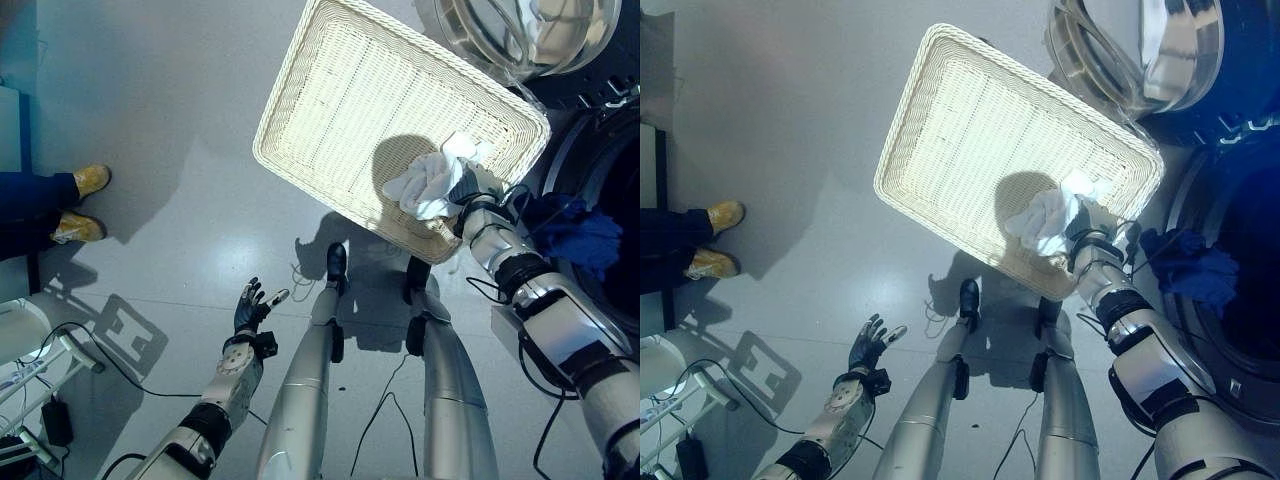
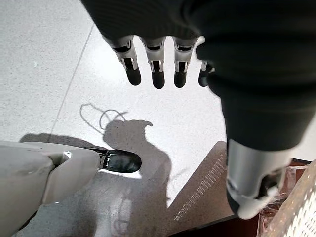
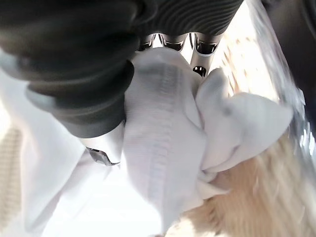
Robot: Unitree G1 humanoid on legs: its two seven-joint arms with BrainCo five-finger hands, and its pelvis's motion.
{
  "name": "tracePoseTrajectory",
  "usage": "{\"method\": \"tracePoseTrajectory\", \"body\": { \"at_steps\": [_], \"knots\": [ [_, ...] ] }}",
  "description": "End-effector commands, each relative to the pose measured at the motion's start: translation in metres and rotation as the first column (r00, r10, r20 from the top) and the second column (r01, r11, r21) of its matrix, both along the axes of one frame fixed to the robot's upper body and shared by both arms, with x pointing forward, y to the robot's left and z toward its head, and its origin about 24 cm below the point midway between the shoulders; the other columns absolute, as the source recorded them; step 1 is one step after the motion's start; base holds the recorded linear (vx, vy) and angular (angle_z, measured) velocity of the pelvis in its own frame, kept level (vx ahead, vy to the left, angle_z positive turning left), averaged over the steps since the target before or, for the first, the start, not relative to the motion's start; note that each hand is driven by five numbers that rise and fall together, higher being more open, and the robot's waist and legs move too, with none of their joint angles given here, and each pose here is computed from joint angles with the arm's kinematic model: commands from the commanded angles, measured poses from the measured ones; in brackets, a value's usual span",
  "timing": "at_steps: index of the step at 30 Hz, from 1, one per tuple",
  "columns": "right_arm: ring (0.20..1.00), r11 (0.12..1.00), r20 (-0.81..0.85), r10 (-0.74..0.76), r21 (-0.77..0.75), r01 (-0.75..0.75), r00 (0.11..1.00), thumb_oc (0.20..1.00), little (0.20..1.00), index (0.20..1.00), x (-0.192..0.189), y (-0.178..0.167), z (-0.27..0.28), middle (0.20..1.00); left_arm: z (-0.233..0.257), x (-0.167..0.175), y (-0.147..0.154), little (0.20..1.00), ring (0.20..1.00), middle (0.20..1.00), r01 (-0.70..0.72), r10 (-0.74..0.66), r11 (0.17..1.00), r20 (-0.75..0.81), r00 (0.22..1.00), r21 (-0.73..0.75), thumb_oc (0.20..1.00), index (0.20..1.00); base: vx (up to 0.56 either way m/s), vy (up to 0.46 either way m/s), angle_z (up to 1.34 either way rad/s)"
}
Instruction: Put the clothes into the washing machine.
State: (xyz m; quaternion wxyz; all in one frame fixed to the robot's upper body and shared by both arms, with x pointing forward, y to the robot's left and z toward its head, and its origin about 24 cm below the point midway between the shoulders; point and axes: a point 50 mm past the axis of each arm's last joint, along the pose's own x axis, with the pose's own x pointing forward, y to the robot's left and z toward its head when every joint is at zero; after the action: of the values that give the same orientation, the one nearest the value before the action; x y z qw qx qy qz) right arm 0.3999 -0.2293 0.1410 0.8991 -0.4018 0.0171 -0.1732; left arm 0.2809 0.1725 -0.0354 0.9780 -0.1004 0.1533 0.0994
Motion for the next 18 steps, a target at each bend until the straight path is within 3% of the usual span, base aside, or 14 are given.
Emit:
{"method": "tracePoseTrajectory", "body": {
  "at_steps": [1, 6, 7, 8, 13, 15, 16, 18],
  "knots": [
    [0.200, 0.931, -0.046, 0.034, 0.365, -0.015, 0.998, 0.200, 0.200, 0.200, -0.013, 0.012, -0.047, 0.200, 0.007, 0.005, 0.002, 1.000, 1.000, 1.000, -0.043, 0.044, 0.999, 0.028, 0.999, -0.003, 1.000, 1.000, 0.00, 0.000, 0.00],
    [0.200, 0.805, 0.141, 0.011, 0.586, -0.093, 0.990, 0.200, 0.200, 0.200, -0.016, 0.014, -0.032, 0.200, 0.003, -0.001, 0.001, 1.000, 1.000, 1.000, -0.068, 0.069, 0.997, 0.021, 0.997, -0.021, 1.000, 1.000, 0.00, 0.033, -0.01],
    [0.200, 0.751, 0.185, 0.018, 0.646, -0.135, 0.983, 0.200, 0.200, 0.200, -0.016, 0.016, -0.027, 0.200, 0.001, -0.003, 0.001, 1.000, 1.000, 1.000, -0.076, 0.076, 0.997, 0.018, 0.997, -0.024, 1.000, 1.000, -0.01, 0.062, -0.05],
    [0.200, 0.625, 0.275, 0.016, 0.748, -0.224, 0.961, 0.200, 0.200, 0.200, -0.018, 0.019, -0.020, 0.200, -0.002, -0.007, 0.001, 1.000, 1.000, 1.000, -0.088, 0.088, 0.996, 0.013, 0.996, -0.028, 1.000, 1.000, -0.01, 0.058, -0.05],
    [0.200, 0.434, 0.434, 0.089, 0.793, -0.428, 0.896, 0.200, 0.200, 0.200, -0.027, 0.028, -0.011, 0.200, -0.007, -0.013, 0.006, 1.000, 1.000, 1.000, -0.121, 0.121, 0.992, 0.006, 0.993, -0.037, 1.000, 1.000, -0.02, 0.053, -0.11],
    [0.200, 0.229, 0.513, 0.108, 0.821, -0.523, 0.852, 0.200, 0.200, 0.200, -0.031, 0.027, -0.010, 0.200, -0.009, -0.016, 0.010, 1.000, 1.000, 1.000, -0.135, 0.135, 0.990, 0.001, 0.991, -0.040, 1.000, 1.000, -0.03, 0.052, -0.17],
    [0.200, 0.202, 0.523, 0.110, 0.821, -0.534, 0.845, 0.200, 0.200, 0.200, -0.032, 0.027, -0.010, 0.200, -0.009, -0.016, 0.011, 1.000, 1.000, 1.000, -0.138, 0.138, 0.990, 0.000, 0.990, -0.041, 1.000, 1.000, -0.03, 0.048, -0.12],
    [0.200, 0.033, 0.609, 0.119, 0.787, -0.616, 0.784, 0.200, 0.200, 0.200, -0.040, 0.028, -0.014, 0.200, -0.013, -0.021, 0.016, 1.000, 1.000, 1.000, -0.153, 0.153, 0.987, -0.003, 0.988, -0.040, 1.000, 1.000, -0.05, 0.050, -0.16]
  ]
}}
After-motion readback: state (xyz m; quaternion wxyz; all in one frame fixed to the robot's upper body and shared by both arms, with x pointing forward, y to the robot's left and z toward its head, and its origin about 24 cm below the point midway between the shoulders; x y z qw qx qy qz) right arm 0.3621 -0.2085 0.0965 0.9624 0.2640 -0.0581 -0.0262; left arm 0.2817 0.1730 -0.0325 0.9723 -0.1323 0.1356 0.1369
